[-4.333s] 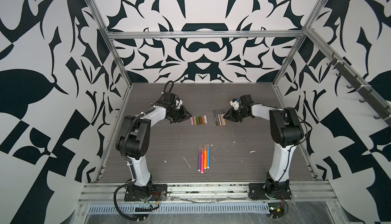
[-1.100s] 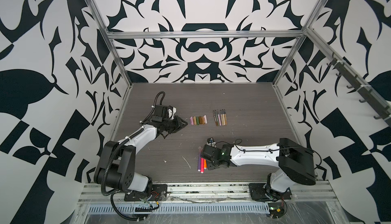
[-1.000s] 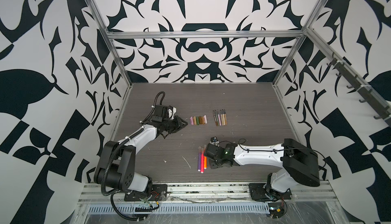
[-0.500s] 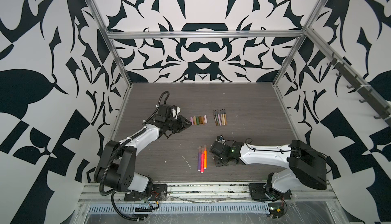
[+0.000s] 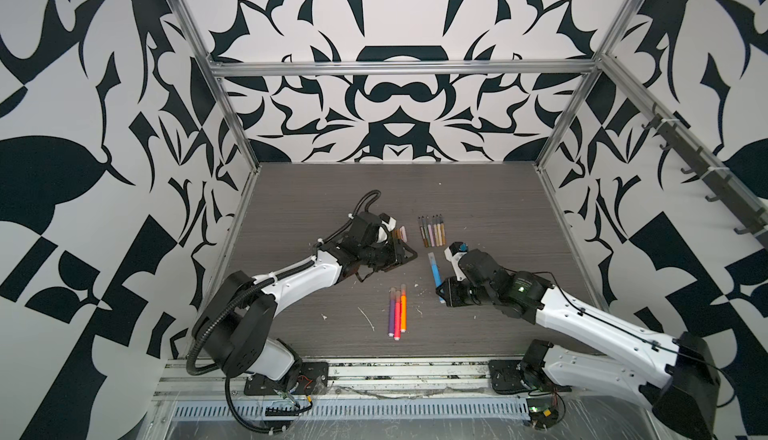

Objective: Open the pen caps
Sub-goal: 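Lift the blue marker toward the left gripper while the left reaches toward it, then close the left gripper on the clear cap while the right holds the marker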

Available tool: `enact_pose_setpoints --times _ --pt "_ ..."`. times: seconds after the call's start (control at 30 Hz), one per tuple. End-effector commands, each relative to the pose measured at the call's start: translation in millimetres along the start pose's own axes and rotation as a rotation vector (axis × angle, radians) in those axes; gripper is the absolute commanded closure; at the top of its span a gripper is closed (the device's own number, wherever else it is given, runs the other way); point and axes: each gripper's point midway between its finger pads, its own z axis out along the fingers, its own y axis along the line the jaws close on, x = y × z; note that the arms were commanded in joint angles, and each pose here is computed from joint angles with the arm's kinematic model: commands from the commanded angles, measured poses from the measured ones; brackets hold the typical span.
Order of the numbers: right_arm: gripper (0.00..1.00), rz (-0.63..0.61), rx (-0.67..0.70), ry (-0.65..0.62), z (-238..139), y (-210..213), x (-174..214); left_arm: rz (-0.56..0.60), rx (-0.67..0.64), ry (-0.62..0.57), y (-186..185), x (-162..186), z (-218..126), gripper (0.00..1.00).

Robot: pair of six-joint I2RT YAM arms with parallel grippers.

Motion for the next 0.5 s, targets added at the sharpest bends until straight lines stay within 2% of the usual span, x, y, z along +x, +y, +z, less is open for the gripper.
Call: enact_pose_setpoints --times 0.0,0.47 --pt "1.0 -0.046 -0.073 0.014 -11.8 18.6 -4.5 -0.006 0.038 -0.03 -16.5 -9.0 11.4 0.58" --pt "1.0 -0.023 -0.112 0.007 -14.1 25.0 -9.1 -0.016 0.068 0.019 -27.0 1.0 33.8 0.58"
